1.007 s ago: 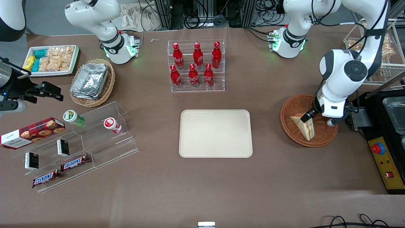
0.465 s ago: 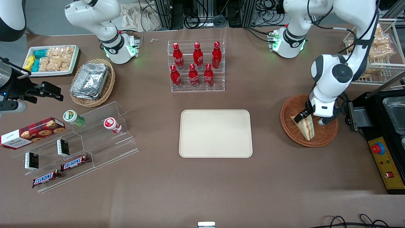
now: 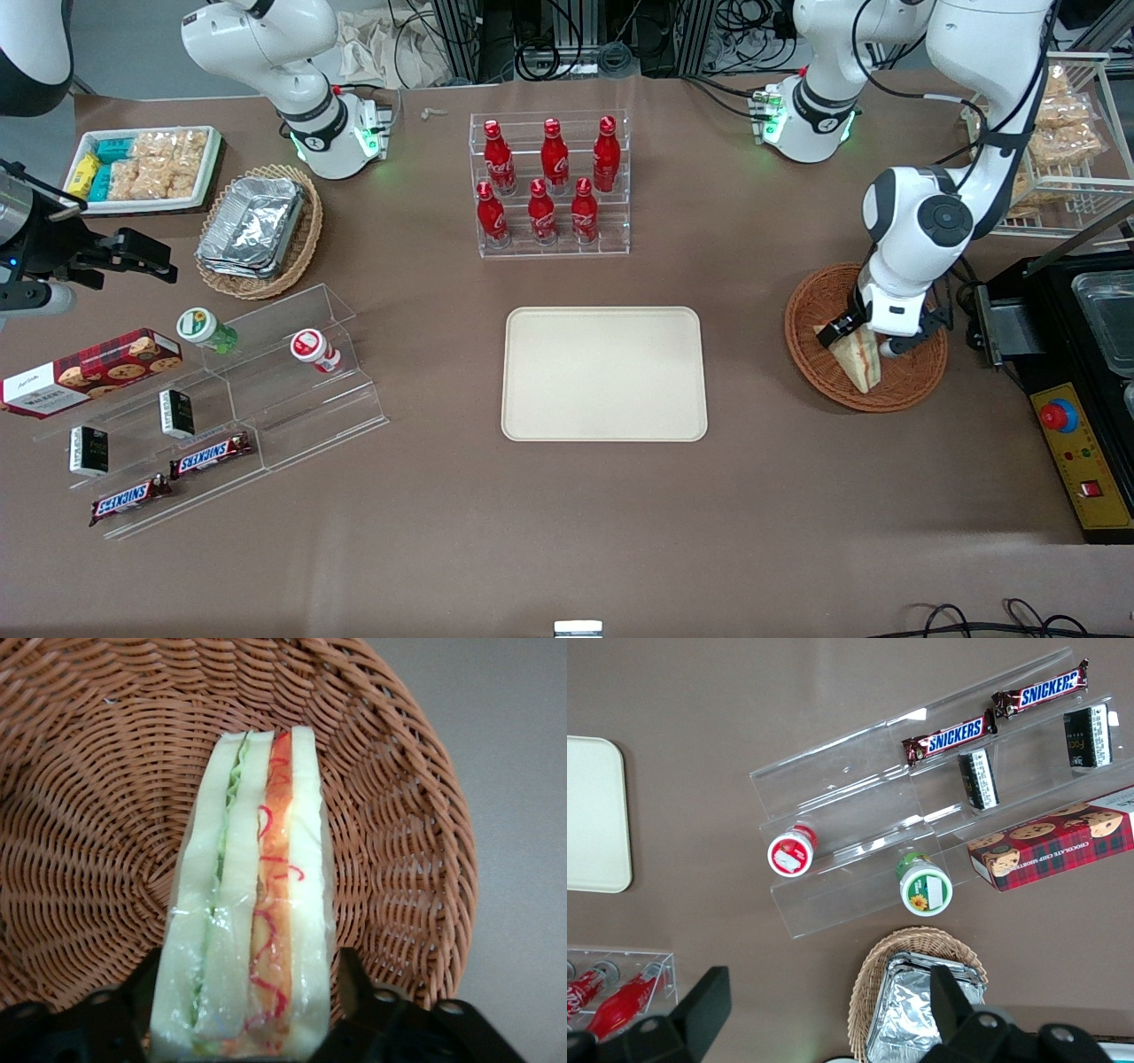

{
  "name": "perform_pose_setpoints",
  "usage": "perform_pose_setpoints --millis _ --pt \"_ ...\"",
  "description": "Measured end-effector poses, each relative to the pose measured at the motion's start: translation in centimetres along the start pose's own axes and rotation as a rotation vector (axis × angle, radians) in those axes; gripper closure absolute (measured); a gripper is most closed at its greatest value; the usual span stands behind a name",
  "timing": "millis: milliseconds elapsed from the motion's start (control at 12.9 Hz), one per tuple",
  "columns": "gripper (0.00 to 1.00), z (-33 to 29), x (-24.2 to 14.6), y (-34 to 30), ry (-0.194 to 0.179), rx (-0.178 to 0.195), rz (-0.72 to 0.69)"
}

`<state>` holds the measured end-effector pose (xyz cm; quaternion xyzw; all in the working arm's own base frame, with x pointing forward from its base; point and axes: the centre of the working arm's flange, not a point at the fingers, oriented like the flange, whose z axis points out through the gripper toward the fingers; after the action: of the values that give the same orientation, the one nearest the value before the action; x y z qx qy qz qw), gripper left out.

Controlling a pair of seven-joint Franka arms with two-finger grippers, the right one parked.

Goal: Place sandwich from basket to tray
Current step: 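Lower the left gripper and close it on the wrapped sandwich, then lift the sandwich up out of the basket with the left gripper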

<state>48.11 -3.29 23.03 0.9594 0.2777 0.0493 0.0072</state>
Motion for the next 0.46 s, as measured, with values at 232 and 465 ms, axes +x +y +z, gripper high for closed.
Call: perform_pose_setpoints --millis 232,465 --pt "0.53 -0.05 0.07 0.02 0.002 -0.001 0.003" --pt "0.66 -0.17 0.18 0.08 0.005 -0.004 0.003"
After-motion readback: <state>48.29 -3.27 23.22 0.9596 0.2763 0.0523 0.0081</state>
